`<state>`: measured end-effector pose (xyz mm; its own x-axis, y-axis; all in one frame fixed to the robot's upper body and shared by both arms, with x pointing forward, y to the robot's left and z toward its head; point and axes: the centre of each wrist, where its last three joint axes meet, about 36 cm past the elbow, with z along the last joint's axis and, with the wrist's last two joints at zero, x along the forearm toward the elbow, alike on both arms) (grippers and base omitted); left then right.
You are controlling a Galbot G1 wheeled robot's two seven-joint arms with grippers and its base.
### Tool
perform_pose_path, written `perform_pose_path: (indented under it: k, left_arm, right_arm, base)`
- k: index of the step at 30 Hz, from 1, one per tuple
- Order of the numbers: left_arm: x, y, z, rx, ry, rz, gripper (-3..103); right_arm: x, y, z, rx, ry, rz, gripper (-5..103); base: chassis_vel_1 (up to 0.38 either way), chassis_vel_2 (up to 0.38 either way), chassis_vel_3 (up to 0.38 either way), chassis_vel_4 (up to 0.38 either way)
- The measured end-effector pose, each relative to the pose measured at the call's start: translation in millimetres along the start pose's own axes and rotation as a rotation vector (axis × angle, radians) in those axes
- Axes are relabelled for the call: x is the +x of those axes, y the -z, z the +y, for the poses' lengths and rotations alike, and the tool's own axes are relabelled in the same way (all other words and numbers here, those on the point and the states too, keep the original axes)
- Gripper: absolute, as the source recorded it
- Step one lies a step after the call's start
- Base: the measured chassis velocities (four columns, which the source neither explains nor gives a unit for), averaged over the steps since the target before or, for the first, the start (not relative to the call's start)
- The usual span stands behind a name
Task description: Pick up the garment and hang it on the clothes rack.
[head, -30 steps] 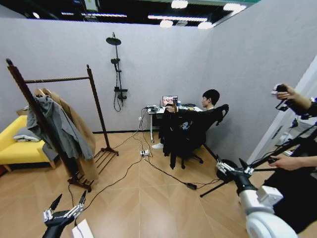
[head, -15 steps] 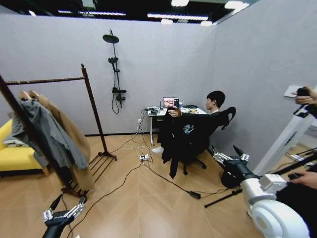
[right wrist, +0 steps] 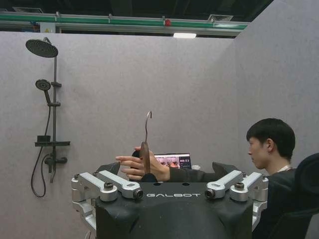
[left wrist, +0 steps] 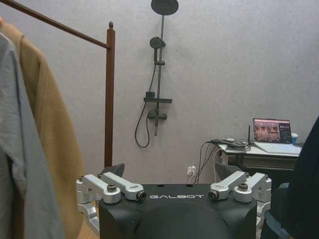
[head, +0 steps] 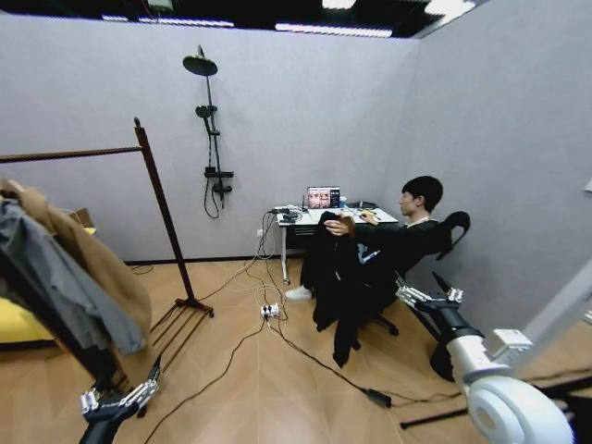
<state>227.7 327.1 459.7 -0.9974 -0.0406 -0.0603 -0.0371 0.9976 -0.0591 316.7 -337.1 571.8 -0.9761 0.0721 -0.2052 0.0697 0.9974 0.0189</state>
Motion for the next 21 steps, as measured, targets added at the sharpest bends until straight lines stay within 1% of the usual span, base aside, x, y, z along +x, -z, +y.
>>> perform_pose_path:
  k: [7, 21]
  left_arm:
    - [0.0, 0.0, 0.0, 0.000, 0.000, 0.000, 100]
    - [0.0, 0.0, 0.0, 0.000, 0.000, 0.000, 100]
  right_arm:
    - [3.2, -4.1, 1.6, -0.006, 0.021, -0.013, 100]
    - [3.3, -6.8, 3.7, -0.005, 0.012, -0.013, 100]
  base:
    - [-0.288, 0.286, 0.283, -0.281]
    - [-0.270, 0.267, 0.265, -0.260]
